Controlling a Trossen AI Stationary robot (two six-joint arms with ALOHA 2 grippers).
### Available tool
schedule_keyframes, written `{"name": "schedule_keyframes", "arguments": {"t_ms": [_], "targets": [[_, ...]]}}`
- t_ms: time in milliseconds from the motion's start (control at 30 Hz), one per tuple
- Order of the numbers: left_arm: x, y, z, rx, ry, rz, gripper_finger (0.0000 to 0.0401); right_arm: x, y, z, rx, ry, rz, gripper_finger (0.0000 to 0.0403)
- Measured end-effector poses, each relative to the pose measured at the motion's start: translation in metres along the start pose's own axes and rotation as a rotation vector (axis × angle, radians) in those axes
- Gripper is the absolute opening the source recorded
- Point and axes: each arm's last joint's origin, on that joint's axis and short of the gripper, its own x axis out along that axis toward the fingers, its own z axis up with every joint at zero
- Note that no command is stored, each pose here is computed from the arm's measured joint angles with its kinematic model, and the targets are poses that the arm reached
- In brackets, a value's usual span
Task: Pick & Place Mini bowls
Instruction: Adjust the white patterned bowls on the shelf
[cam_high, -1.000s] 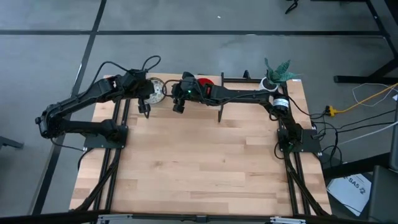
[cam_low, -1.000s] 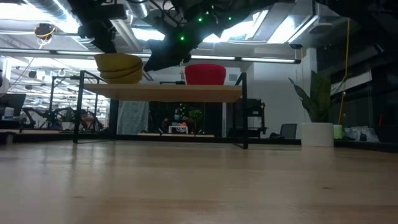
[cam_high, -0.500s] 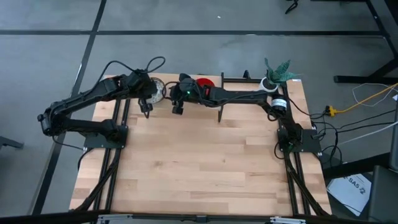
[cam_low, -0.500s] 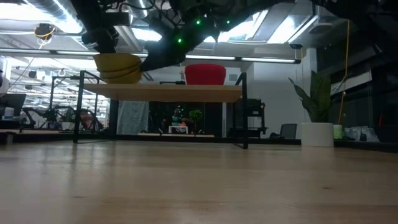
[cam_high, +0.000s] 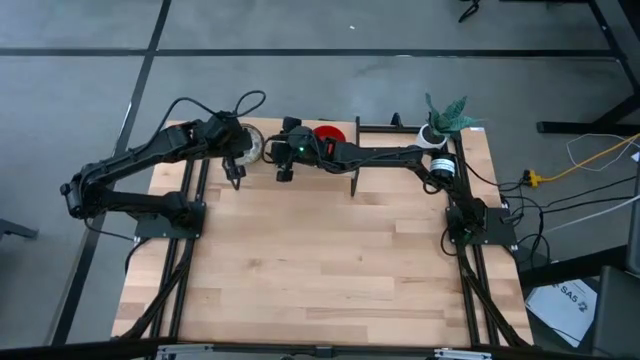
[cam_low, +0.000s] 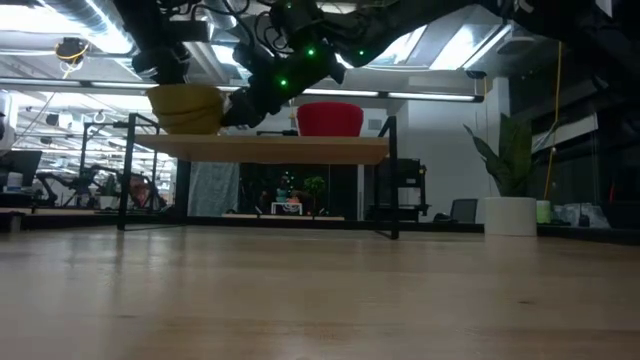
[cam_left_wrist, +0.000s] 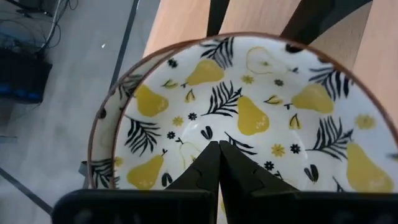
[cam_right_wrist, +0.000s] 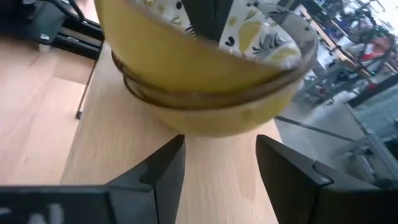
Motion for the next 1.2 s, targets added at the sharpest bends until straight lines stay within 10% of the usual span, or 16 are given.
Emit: {"name": "schedule_keyframes", "arguments": {"t_ms": [533,1200], "targets": [[0.028,0.0,0.018,0.017,-0.014,-0.004,0.0002,0.0,-0.002,0.002,-0.107,-0.069,0.046,0.0195],[0.03,0.008,0.019,-0.013,-0.066,-0.036,0.0002,0.0,-0.006,0.008,0.136,-0.154,0.064,0.0195]]}}
